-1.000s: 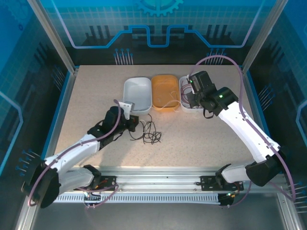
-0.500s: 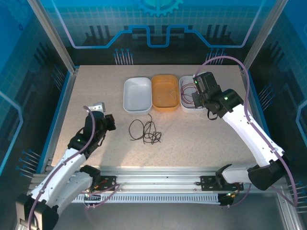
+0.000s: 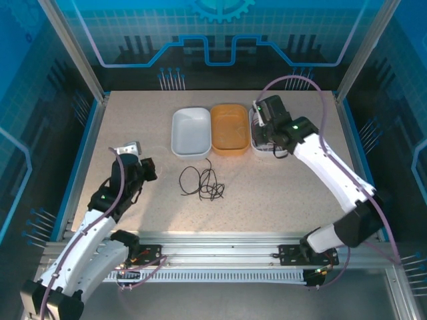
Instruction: Untangle the cables
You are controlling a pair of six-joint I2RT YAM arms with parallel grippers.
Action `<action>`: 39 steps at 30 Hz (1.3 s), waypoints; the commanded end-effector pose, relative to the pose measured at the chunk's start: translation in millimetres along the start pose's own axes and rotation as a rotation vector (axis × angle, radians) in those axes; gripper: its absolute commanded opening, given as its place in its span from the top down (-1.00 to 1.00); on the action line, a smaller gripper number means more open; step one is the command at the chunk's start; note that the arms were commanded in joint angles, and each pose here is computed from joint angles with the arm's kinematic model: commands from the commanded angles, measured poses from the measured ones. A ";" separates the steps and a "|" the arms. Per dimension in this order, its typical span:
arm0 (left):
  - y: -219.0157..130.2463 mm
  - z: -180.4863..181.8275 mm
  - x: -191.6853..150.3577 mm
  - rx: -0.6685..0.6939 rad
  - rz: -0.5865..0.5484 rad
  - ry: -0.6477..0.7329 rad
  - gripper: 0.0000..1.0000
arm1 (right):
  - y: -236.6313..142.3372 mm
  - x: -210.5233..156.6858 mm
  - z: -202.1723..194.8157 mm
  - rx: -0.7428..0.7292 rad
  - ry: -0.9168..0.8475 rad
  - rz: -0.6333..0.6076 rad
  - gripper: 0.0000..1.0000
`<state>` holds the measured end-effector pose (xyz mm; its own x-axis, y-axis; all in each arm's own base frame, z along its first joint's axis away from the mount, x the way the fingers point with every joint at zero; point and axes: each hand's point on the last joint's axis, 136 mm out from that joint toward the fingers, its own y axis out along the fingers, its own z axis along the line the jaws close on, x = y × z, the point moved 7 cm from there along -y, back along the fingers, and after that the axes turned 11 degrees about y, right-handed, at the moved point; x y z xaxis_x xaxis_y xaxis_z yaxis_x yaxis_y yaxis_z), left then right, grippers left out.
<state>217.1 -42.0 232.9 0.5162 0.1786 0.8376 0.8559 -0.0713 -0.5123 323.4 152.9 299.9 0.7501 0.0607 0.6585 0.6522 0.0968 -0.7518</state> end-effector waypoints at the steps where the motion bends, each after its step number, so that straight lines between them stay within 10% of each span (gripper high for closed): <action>1: -12.5 -6.7 14.0 -0.060 -0.033 0.014 1.00 | 17.8 26.3 18.4 0.105 0.033 -0.038 1.00; 21: -35.8 -26.7 34.8 -0.244 -0.110 0.038 1.00 | 161.5 57.5 55.8 0.184 0.065 0.124 0.93; 28: -43.3 -31.3 42.8 -0.277 -0.124 0.051 1.00 | 166.9 53.7 39.1 0.163 0.113 0.146 0.11; 33: -43.4 -33.8 45.3 -0.296 -0.130 0.048 1.00 | 132.7 57.5 27.1 0.161 0.131 0.081 -0.11; 35: -41.9 -34.7 45.1 -0.303 -0.128 0.041 1.00 | 116.5 55.5 23.5 0.168 0.131 0.050 -0.99; 39: -38.0 -37.0 45.5 -0.321 -0.126 0.023 1.00 | 89.0 42.5 13.2 0.150 0.130 -0.025 -0.99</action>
<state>206.6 -64.6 284.5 0.4407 0.1701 0.8814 0.8697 -0.3239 -0.3724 421.1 186.1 232.2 0.8211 -0.0359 0.5696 0.5604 0.2399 -0.7927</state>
